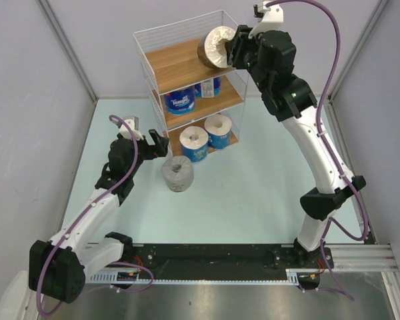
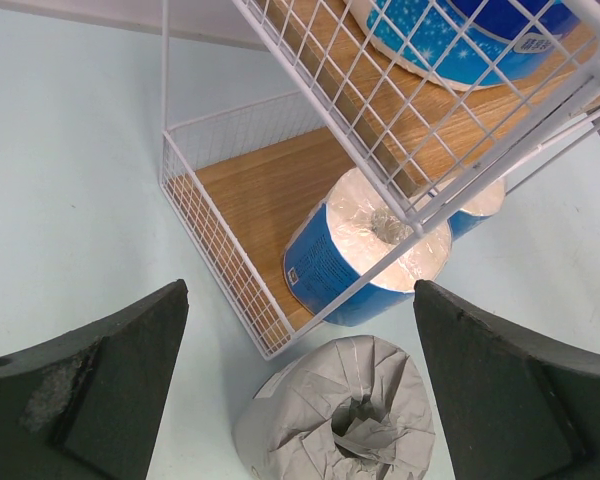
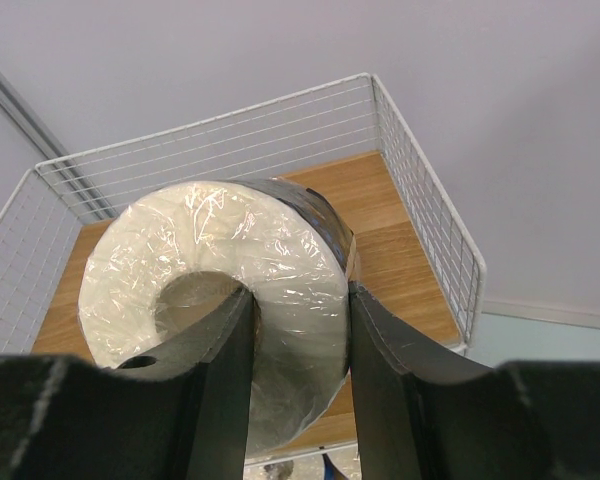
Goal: Place and organize the paper towels onto the shelf
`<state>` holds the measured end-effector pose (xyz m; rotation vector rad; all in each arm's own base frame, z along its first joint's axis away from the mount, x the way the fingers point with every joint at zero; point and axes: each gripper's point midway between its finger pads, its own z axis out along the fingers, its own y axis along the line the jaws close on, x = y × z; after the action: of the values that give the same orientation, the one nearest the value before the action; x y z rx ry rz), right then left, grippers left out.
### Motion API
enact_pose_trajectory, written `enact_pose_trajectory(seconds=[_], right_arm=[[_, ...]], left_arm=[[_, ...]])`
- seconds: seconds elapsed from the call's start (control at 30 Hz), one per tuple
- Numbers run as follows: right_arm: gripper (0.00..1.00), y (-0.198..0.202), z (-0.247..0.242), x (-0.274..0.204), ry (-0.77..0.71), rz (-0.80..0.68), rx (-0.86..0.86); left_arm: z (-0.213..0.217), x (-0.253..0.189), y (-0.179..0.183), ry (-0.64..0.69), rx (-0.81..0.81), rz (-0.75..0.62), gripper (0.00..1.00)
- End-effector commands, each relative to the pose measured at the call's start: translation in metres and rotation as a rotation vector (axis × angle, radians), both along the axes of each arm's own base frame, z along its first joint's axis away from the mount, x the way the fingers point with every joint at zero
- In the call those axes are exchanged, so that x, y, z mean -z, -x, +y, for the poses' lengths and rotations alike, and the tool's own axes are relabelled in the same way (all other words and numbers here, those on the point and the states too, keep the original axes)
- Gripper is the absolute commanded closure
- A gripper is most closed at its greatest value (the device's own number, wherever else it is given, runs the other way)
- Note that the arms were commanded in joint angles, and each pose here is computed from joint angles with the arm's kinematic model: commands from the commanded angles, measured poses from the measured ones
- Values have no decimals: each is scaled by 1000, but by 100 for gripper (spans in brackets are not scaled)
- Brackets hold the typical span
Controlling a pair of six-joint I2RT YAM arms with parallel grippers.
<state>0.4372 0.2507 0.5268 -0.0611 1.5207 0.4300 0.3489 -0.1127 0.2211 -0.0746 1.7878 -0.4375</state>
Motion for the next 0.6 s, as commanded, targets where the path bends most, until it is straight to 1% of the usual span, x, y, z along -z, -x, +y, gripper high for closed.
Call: enact_pose_trajectory(seconds=[0.0,0.03,0.07,0.17,0.27,0.4,0.5,0.53,0.57], right_arm=[[63,10,-4,-36,-63,-88,-23],[59,7,-4,-34,-64,-83,-22],[53,6,-3,-34,-65,-85,-31],[45,-2,1,-28,-73,-72,-56],[39,-11,6,-23,-87,-69,-85],[37,-22,9,-22,-117,-84,-131],[36,-25,11,-27,-139,-126,-162],[35,-23,12,-36,-154,-164,-182],[34,-25,11,-36,-162,-171,-185]], left_arm=[[1,-22,-5,18,-11,-52,0],[1,-22,-5,18,-11,-52,0],[1,-22,-5,17,-11,-51,0],[1,-21,-6,17,-11,-49,0],[1,-21,-5,17,-12,-49,0],[1,-20,-6,18,-11,-47,0],[0,-20,-6,20,-8,-45,0],[0,-19,-6,19,-7,-44,0],[0,-19,-7,19,-7,-44,0]])
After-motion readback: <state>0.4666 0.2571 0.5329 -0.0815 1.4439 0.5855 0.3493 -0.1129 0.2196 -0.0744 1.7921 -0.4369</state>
